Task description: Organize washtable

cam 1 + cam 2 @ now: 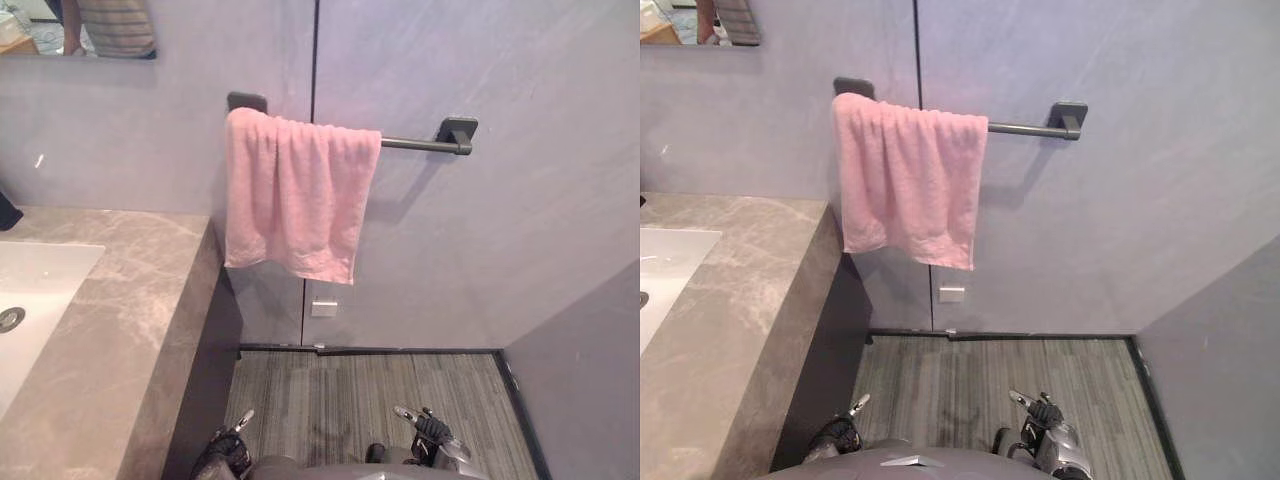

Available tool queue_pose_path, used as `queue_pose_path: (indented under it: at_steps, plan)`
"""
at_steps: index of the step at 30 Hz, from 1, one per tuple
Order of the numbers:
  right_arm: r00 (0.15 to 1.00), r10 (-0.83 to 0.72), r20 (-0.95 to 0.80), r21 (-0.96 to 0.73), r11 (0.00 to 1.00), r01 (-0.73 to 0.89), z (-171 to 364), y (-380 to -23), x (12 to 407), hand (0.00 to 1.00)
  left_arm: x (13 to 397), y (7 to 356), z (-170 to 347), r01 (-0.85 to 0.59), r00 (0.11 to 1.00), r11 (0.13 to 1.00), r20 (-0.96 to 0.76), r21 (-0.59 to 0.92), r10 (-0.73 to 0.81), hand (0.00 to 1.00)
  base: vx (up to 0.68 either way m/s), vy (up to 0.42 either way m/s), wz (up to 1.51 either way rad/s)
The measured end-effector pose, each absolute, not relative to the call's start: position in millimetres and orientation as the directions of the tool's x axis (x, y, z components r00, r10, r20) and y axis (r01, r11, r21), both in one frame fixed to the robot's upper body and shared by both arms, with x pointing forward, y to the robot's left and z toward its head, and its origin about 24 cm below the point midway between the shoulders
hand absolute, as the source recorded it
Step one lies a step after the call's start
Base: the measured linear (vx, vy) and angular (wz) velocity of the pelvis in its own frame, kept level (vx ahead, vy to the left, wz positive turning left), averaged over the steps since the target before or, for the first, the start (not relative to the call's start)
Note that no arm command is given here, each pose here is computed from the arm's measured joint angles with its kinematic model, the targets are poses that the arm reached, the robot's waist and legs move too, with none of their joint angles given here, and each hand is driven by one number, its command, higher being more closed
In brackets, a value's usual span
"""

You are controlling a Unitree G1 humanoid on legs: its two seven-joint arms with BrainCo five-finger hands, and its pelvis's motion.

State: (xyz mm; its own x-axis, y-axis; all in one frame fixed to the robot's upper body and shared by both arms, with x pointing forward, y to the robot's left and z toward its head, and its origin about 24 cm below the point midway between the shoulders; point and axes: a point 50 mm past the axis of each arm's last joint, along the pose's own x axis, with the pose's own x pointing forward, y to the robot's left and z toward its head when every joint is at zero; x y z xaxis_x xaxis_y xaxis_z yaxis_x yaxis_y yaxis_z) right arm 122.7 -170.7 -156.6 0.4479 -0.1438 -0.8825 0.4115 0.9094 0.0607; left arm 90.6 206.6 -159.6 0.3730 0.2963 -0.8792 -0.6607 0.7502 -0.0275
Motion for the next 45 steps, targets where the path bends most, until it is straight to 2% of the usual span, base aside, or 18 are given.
queue_pose_path:
  at_steps: [5, 8, 9, 12, 17, 22, 28, 36, 42, 43, 45]
  plan:
    - [0.482, -0.163, -0.861, 0.041, 0.922, 0.386, -151.3, -178.9, 134.7, 0.00, 82.2, 192.4, -164.4, -0.689, 0.342, 0.723, -0.903, -0.052, 0.261, 0.00, 0.13, -0.228, 0.22]
    - [0.593, -0.177, -0.786, 0.052, 0.936, 0.349, -133.6, -178.7, 161.0, 0.00, 89.8, 192.2, -160.0, -0.706, 0.375, 0.704, -0.885, -0.081, 0.274, 0.00, 0.02, -0.089, -0.03]
    - [0.712, -0.191, -0.675, 0.100, 0.933, 0.345, -108.2, -177.5, 188.2, 0.00, 106.2, 197.4, -145.5, -0.702, 0.468, 0.700, -0.825, -0.130, 0.316, 0.00, 0.00, -0.010, -0.16]
    - [0.857, -0.182, -0.483, 0.159, 0.944, 0.290, -67.1, -169.2, 213.8, 0.00, 130.0, 219.0, -110.7, -0.714, 0.595, 0.673, -0.673, -0.193, 0.439, 0.00, -0.02, 0.024, -0.15]
    - [0.966, -0.124, -0.227, 0.246, 0.953, 0.180, -12.8, -151.4, 238.4, 0.00, 160.0, 239.7, -47.2, -0.696, 0.713, 0.660, -0.388, -0.283, 0.585, 0.00, 0.05, 0.030, -0.02]
    - [1.000, -0.029, -0.007, 0.270, 0.962, 0.030, 37.5, -128.6, 263.0, 0.00, 176.7, 242.2, 5.3, -0.608, 0.788, 0.711, -0.159, -0.354, 0.595, 0.00, 0.03, 0.019, 0.05]
    - [0.984, 0.056, 0.171, 0.243, 0.965, -0.097, 83.7, -111.0, 292.9, 0.00, 182.8, 247.9, 51.8, -0.553, 0.777, 0.724, 0.059, -0.412, 0.627, 0.00, 0.00, -0.001, 0.07]
    - [0.983, 0.083, 0.164, 0.191, 0.975, -0.114, 100.9, -106.8, 334.2, 0.00, 188.8, 252.7, 83.8, -0.493, 0.769, 0.769, 0.210, -0.408, 0.604, 0.00, 0.00, 0.010, 0.12]
    - [0.981, 0.105, 0.163, 0.154, 0.979, -0.131, 108.7, -102.7, 346.3, 0.00, 192.1, 251.0, 97.4, -0.460, 0.759, 0.781, 0.270, -0.423, 0.593, 0.00, 0.00, 0.014, 0.08]
    - [0.980, 0.112, 0.167, 0.152, 0.979, -0.138, 110.3, -100.8, 346.8, 1.00, 193.0, 249.8, 101.1, -0.449, 0.757, 0.785, 0.285, -0.428, 0.588, 0.00, -0.01, 0.002, 0.08]
    - [0.977, 0.131, 0.171, 0.163, 0.974, -0.159, 112.7, -96.0, 347.3, 1.00, 192.7, 247.7, 105.1, -0.434, 0.757, 0.792, 0.303, -0.430, 0.579, 0.00, -0.01, 0.004, 0.15]
